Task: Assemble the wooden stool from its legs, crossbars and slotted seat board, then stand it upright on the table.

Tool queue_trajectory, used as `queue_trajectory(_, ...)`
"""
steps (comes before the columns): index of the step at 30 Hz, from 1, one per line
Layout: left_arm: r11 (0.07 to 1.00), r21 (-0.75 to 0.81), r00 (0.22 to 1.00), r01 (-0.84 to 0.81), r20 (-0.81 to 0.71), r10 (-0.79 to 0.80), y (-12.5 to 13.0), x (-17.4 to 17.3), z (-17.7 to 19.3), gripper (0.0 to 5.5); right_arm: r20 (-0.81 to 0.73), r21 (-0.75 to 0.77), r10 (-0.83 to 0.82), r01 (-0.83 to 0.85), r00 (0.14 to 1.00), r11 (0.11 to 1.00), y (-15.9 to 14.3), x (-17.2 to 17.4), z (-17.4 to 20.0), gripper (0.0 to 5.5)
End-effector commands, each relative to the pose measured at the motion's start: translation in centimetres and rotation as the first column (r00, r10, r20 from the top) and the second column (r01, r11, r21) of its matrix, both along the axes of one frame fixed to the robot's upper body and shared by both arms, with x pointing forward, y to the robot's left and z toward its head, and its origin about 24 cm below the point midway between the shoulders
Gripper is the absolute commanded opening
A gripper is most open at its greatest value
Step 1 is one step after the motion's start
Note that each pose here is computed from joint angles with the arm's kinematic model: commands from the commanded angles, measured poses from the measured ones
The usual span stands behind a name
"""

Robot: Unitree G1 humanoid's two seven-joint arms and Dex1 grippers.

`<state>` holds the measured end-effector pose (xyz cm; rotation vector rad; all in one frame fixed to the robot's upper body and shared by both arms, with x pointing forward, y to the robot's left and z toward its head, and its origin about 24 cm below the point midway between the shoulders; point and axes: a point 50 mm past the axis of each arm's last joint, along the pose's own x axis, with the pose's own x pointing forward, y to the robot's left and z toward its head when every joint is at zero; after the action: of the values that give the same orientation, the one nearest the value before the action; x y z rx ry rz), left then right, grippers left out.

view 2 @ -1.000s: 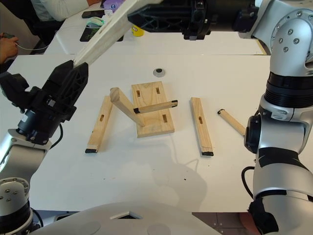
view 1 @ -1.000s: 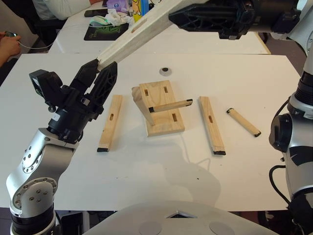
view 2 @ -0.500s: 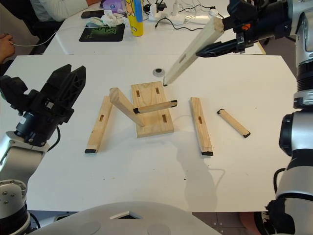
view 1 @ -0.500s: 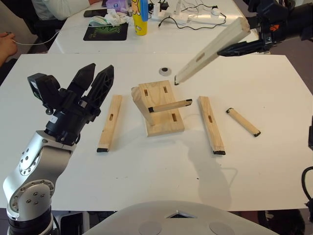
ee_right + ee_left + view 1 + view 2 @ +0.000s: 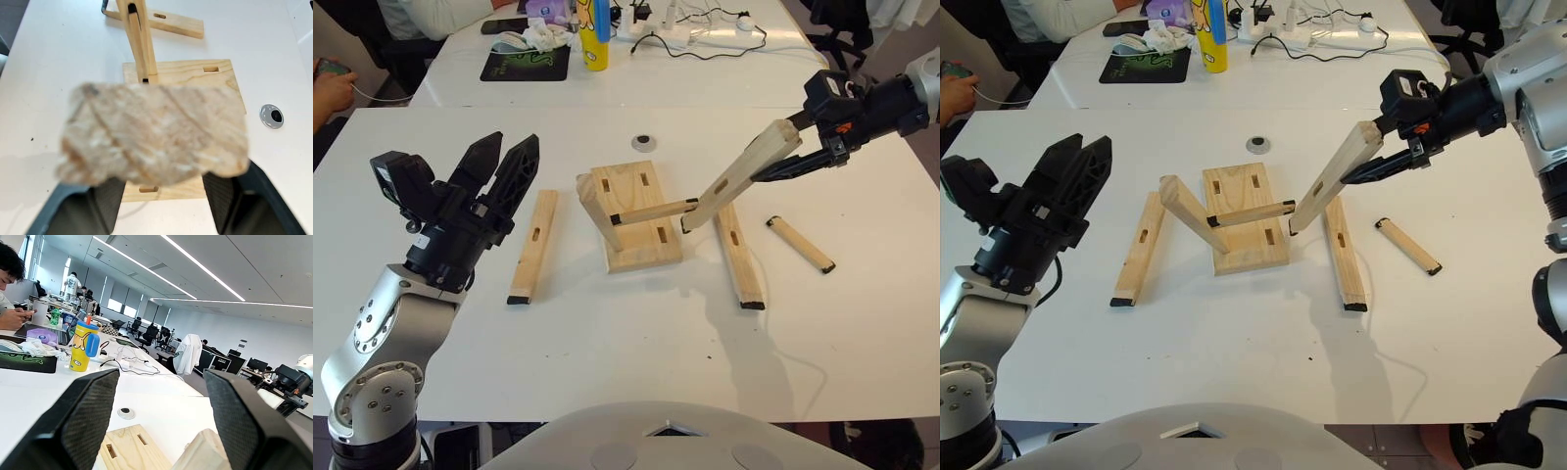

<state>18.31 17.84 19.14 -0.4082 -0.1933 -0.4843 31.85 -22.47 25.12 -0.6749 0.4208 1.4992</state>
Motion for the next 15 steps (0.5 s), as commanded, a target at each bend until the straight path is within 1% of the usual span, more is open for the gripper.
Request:
queue_trajectory(1, 1.0, 0.005, 1.0, 0.004, -0.029, -0.004, 0.1, 0.0, -0.5, 3.18, 0.004, 0.025, 0.003, -0.003, 1.0, 1.0, 0.0, -0.3, 0.8, 2.06)
queue_trajectory(6, 1.0, 0.003, 1.0, 0.001, -0.031, -0.001, 0.1, -0.1, -0.6, 3.18, -0.02, 0.013, 0.013, -0.013, 1.0, 1.0, 0.1, -0.5, 0.1, 2.06)
queue_trajectory(15, 1.0, 0.0, 1.0, 0.011, -0.029, -0.011, 0.0, 0.0, -0.6, 3.18, -0.027, 0.053, 0.048, -0.046, 0.998, 0.998, 1.2, -0.3, -0.6, 2.06)
